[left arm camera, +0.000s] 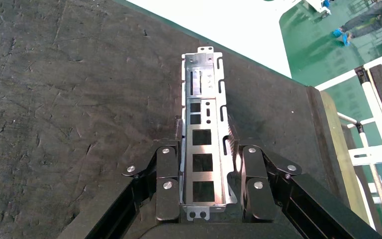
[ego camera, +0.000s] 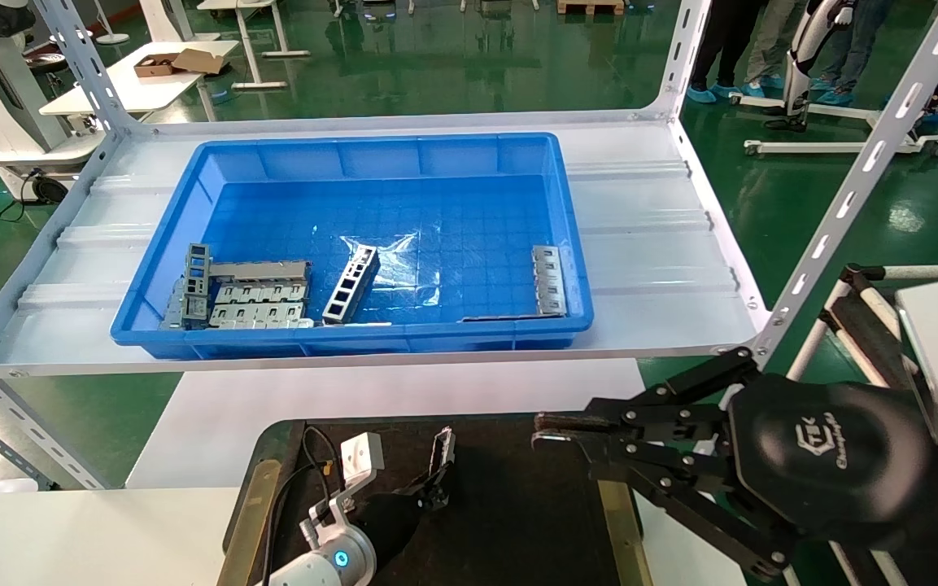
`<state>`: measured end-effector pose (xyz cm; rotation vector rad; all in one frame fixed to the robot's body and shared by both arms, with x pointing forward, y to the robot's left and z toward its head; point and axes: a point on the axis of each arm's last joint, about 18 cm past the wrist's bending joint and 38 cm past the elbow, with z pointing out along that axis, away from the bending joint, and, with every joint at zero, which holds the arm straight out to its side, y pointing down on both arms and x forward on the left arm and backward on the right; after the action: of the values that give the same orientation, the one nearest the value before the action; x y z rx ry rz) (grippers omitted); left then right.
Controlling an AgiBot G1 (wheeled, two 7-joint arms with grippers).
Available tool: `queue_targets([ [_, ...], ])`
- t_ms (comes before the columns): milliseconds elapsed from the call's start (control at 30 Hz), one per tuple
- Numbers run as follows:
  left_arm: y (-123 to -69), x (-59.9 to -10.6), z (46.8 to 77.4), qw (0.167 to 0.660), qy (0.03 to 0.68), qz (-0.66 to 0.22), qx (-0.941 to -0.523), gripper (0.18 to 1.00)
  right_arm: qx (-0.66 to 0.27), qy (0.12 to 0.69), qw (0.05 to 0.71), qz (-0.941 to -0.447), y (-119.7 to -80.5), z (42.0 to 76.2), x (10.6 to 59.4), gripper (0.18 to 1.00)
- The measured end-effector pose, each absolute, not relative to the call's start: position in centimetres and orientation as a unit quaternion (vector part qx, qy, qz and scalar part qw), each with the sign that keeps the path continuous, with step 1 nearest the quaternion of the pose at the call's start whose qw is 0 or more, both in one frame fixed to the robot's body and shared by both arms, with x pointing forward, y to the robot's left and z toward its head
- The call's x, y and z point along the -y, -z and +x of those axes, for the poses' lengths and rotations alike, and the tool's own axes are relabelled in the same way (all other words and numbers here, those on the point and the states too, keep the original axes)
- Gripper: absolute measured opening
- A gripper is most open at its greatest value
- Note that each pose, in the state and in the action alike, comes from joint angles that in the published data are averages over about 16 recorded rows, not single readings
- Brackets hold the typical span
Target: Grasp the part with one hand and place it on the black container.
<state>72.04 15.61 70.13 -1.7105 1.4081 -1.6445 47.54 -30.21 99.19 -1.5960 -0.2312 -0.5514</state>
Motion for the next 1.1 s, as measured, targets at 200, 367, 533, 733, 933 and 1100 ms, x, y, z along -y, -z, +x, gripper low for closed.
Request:
queue_targets([
  [200,-70.1,-15.3,72.0,0.190,0.585,-0.607,-0.503,0.376,0.102,0.244,0.658,-0.705,-99.2,47.5,30.2,0.245],
  [367,-70.3,-15.0,71.8,0.190,0.588,-0.602,-0.506,0.419,0.102,0.244,0.658,-0.705,-99.2,47.5,30.2,0.294],
  [533,-70.7,-14.9,71.6,0.195,0.592,-0.592,-0.511,0.487,0.102,0.244,0.658,-0.705,-99.2,47.5,30.2,0.373],
  [733,-71.4,-15.0,71.0,0.205,0.595,-0.568,-0.530,0.597,0.102,0.244,0.658,-0.705,-99.2,47.5,30.2,0.493],
  [933,-72.7,-15.7,69.8,0.217,0.595,-0.523,-0.570,0.722,0.102,0.244,0.658,-0.705,-99.2,47.5,30.2,0.637],
  [1100,-74.2,-16.6,68.3,0.224,0.591,-0.477,-0.610,0.818,0.102,0.244,0.658,-0.705,-99.2,47.5,30.2,0.748],
])
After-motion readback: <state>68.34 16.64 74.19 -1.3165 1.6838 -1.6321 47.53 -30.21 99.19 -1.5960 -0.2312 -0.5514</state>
